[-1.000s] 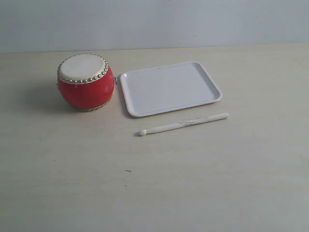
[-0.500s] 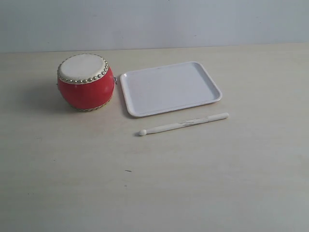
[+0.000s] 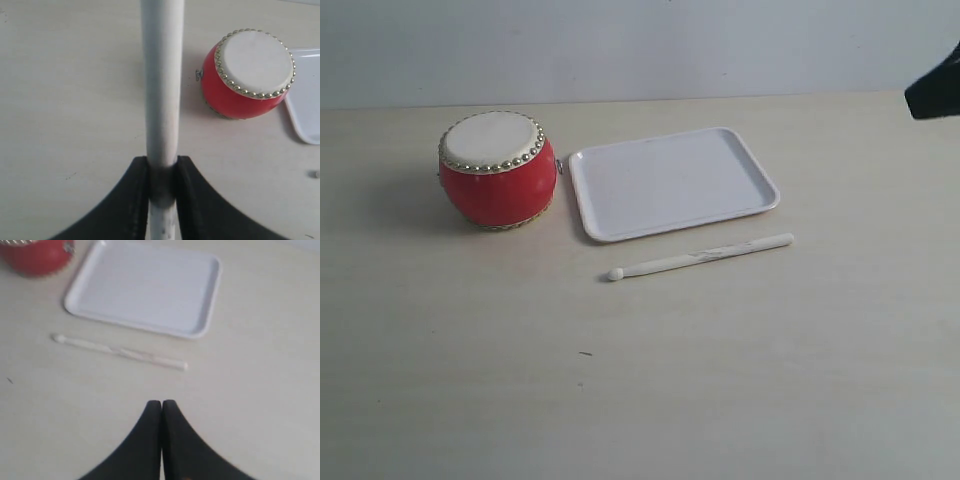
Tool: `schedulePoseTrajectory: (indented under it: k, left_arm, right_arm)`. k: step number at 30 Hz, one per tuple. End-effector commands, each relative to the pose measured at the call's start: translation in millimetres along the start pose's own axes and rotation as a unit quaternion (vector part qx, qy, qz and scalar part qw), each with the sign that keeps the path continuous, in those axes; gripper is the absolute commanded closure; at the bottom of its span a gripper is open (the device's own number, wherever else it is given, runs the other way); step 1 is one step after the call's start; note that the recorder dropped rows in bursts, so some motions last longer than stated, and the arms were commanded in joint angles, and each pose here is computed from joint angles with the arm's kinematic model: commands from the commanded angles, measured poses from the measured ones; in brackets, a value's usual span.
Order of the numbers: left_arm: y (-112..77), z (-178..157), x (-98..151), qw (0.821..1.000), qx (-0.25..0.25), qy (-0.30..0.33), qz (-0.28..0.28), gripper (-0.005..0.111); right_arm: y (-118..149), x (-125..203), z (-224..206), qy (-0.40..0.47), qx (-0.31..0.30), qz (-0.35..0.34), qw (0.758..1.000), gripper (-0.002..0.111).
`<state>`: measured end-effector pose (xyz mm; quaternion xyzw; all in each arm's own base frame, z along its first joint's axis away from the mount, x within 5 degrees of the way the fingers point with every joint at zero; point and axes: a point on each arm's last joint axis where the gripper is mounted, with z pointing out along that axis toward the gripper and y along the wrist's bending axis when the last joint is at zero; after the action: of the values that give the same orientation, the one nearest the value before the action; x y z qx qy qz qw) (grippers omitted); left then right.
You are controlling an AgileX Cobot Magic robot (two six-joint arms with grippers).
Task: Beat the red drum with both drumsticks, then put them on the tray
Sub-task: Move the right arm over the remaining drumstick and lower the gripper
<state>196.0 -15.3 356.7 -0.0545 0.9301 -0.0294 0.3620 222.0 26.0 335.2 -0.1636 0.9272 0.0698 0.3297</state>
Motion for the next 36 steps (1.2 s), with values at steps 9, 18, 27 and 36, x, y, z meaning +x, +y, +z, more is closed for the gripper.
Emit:
schedulePoseTrajectory:
  k: [9,18,27,36]
  left_arm:
    - [0.4,-1,1,1.000,0.001,-0.002,0.001,0.107]
    - [0.4,-1,1,1.000,0.001,-0.002,0.001,0.107]
    - [0.4,-1,1,1.000,0.001,-0.002,0.001,0.107]
    - [0.4,-1,1,1.000,0.001,-0.002,0.001,0.107]
  right_arm:
    - [39,-36,60,0.191,0.021,-0.342,0.920,0.108]
    - [44,-29,113,0.243,-0.032,-0.436,0.866,0.108]
    - [43,-24,179,0.230,-0.043,-0.498,0.835,0.097]
    - [46,-23,232,0.161,-0.028,-0.521,0.837,0.059]
